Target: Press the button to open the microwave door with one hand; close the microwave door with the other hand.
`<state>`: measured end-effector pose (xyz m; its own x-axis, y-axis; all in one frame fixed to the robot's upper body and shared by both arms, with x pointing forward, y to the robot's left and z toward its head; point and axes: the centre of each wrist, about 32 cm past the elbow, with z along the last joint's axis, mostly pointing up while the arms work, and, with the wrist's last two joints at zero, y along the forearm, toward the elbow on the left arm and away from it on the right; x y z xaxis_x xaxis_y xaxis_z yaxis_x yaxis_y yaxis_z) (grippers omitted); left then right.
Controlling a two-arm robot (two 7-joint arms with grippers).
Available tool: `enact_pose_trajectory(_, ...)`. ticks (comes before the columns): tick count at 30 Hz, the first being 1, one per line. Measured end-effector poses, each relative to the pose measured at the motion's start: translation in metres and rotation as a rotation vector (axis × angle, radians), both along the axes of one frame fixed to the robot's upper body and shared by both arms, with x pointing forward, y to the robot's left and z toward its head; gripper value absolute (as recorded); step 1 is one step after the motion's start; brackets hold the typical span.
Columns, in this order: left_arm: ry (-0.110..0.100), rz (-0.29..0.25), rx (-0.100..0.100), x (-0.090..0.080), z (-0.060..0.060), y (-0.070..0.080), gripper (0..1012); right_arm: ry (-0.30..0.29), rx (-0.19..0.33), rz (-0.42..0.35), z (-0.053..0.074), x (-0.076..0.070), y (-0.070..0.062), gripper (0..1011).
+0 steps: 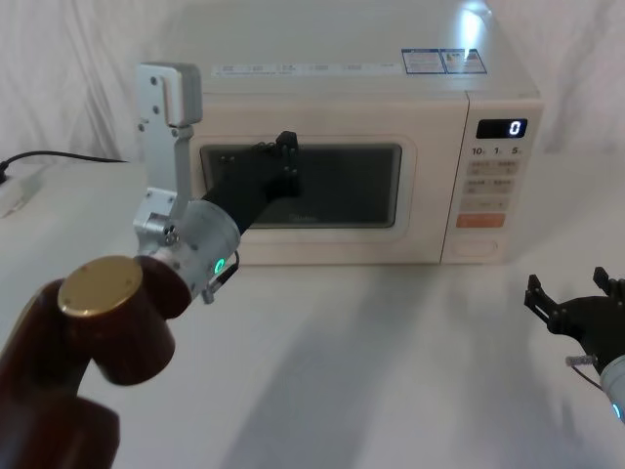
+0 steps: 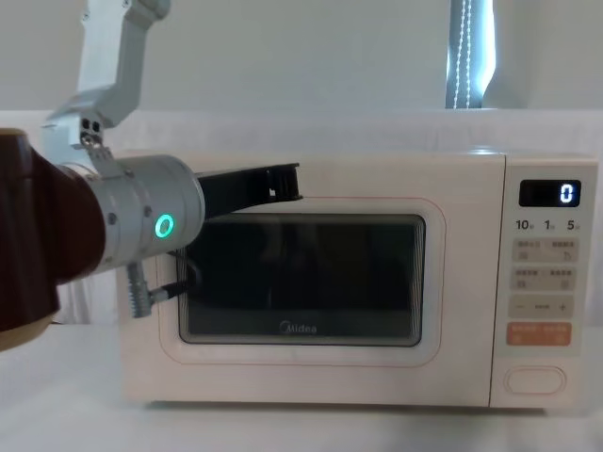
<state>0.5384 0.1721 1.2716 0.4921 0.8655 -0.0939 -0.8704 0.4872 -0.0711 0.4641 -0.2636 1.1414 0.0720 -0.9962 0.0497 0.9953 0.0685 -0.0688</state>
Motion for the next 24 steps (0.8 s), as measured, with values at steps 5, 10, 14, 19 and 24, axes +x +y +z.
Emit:
enact_pose_trajectory(5,-0.011,0.037,0.004,-0.015,-0.002,0.005,0,0.0,0.0,0.0,0.0,0.0,0.0,1002)
enact_pose_trajectory(10,-0.018,0.087,0.012,-0.03,-0.01,0.014,0,0.0,0.0,0.0,0.0,0.0,0.0,1002)
enact_pose_trajectory(14,-0.014,0.115,0.016,-0.04,-0.018,0.023,36,0.0,0.0,0.0,0.0,0.0,0.0,1002)
enact_pose_trajectory(19,-0.008,0.143,0.026,-0.051,-0.027,0.033,148,0.0,0.0,0.0,0.0,0.0,0.0,1002)
enact_pose_trajectory(24,-0.009,0.189,0.037,-0.064,-0.038,0.045,295,0.0,0.0,0.0,0.0,0.0,0.0,1002)
